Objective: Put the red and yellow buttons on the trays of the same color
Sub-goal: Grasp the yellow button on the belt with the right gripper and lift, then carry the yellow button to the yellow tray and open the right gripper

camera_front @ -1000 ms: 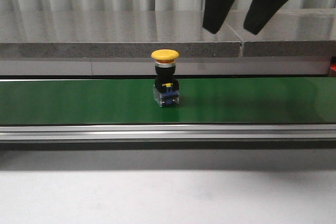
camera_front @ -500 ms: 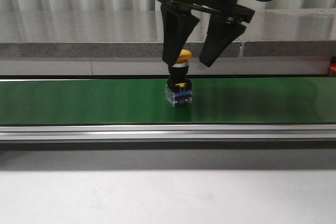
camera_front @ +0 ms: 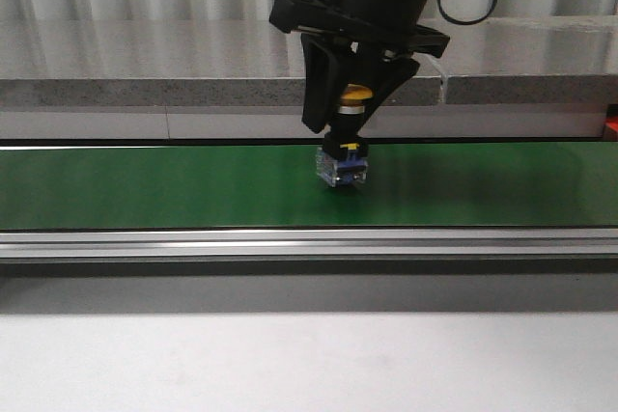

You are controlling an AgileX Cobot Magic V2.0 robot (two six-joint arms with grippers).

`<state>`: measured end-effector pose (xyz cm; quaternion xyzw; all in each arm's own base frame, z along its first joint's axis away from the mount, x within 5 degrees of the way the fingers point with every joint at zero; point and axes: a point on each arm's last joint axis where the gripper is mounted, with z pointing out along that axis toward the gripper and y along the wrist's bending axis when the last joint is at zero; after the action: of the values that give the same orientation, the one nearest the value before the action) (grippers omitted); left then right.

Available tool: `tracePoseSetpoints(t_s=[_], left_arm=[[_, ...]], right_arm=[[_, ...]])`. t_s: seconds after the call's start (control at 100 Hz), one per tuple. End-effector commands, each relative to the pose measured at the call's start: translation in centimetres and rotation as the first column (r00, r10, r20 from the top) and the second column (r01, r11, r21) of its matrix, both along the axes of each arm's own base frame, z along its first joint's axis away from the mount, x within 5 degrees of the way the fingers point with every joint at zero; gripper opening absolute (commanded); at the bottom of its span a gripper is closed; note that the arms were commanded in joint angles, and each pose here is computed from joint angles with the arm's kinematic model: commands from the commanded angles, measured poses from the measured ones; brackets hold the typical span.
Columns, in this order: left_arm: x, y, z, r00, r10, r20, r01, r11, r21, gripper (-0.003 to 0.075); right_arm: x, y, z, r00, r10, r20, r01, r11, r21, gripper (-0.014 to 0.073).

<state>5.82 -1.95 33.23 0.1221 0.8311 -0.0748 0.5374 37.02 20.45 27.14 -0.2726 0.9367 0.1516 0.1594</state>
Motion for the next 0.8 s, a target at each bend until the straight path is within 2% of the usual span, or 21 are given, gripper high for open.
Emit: tracePoseSetpoints(t_s=[0.0, 0.22, 0.46, 0.67, 0.79], left_arm=[[0.1, -0.1, 1.4, 0.997, -0.003, 0.082, 0.007, 0.999, -0.040, -0.0021], [0.1, -0.1, 1.4, 0.997, -0.003, 0.082, 0.007, 0.999, -0.040, -0.0021], [0.1, -0.1, 1.4, 0.997, -0.003, 0.082, 0.007, 0.999, -0.040, -0.0021], [0.1, -0.1, 1.4, 0.997, -0.003, 0.082, 0.007, 0.999, -0.040, -0.0021], [0.1, -0.1, 1.4, 0.997, -0.003, 0.082, 0.007, 0.999, -0.040, -0.0021]], right_arm=[[-1.2, -0.5, 5.0, 0.992, -0.030, 0.120, 0.020, 0.996, 0.086, 0.0090], [-2.8, -2.1, 6.6, 0.979, -0.140, 0.148, 0.130, 0.988, 0.081, 0.0089], [-5.4, -4.6, 6.1, 0.974, -0.188, 0.129, 0.179, 0.981, 0.072, 0.0089], [-7.1, -9.7, 5.7, 0.935, -0.340, 0.105, 0.333, 0.940, 0.076, 0.0089], [-8.3, -13.7, 6.1, 0.888, -0.444, 0.118, 0.437, 0.896, 0.080, 0.0089]])
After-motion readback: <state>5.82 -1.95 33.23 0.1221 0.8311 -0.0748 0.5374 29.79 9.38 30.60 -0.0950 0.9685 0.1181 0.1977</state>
